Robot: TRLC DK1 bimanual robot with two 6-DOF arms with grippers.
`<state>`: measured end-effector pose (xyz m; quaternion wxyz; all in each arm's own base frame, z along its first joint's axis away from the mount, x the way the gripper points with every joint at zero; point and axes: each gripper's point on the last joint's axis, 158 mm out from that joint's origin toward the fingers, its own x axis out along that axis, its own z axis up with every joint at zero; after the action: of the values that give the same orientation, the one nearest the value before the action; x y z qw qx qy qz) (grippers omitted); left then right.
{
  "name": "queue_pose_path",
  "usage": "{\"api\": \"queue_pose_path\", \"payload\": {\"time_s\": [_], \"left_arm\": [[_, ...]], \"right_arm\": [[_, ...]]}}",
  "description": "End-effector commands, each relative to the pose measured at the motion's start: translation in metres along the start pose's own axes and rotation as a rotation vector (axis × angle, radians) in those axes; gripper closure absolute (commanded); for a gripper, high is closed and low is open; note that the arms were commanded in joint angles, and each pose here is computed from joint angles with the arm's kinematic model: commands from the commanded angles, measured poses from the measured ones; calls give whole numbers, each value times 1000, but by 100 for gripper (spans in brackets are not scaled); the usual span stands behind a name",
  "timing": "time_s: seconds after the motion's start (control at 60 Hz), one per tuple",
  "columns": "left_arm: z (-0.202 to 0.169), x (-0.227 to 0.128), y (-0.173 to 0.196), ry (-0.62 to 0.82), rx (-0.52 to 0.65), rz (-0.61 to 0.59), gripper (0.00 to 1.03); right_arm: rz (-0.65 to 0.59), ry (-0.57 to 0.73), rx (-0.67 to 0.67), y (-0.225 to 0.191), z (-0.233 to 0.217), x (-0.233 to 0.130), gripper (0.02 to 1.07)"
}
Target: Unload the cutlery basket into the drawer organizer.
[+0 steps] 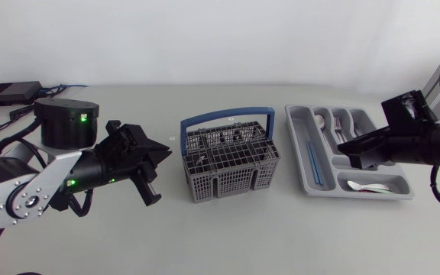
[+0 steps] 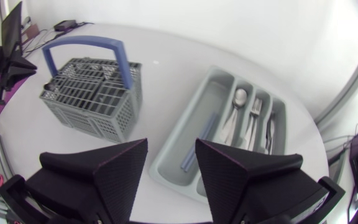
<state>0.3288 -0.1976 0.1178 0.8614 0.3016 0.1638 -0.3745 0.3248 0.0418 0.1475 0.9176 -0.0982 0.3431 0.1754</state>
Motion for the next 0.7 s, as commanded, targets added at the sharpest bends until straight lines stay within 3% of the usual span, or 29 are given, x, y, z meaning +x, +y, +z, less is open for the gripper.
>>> {"api": "queue_pose_path", "payload": {"time_s": [0.0, 0.233, 0.45, 0.683], "left_arm": [[-9, -4, -13, 12, 3, -20, 74], [8, -20, -42, 4, 46, -57, 74], [20, -12, -72, 44, 103, -50, 66], [17, 10, -68, 102, 98, 1, 46]], "right_arm": [[72, -53, -63, 34, 12, -10, 49], [115, -47, -93, 54, 15, -1, 49], [118, -34, -82, 55, 6, 3, 49], [120, -30, -76, 56, 0, 5, 49]]}}
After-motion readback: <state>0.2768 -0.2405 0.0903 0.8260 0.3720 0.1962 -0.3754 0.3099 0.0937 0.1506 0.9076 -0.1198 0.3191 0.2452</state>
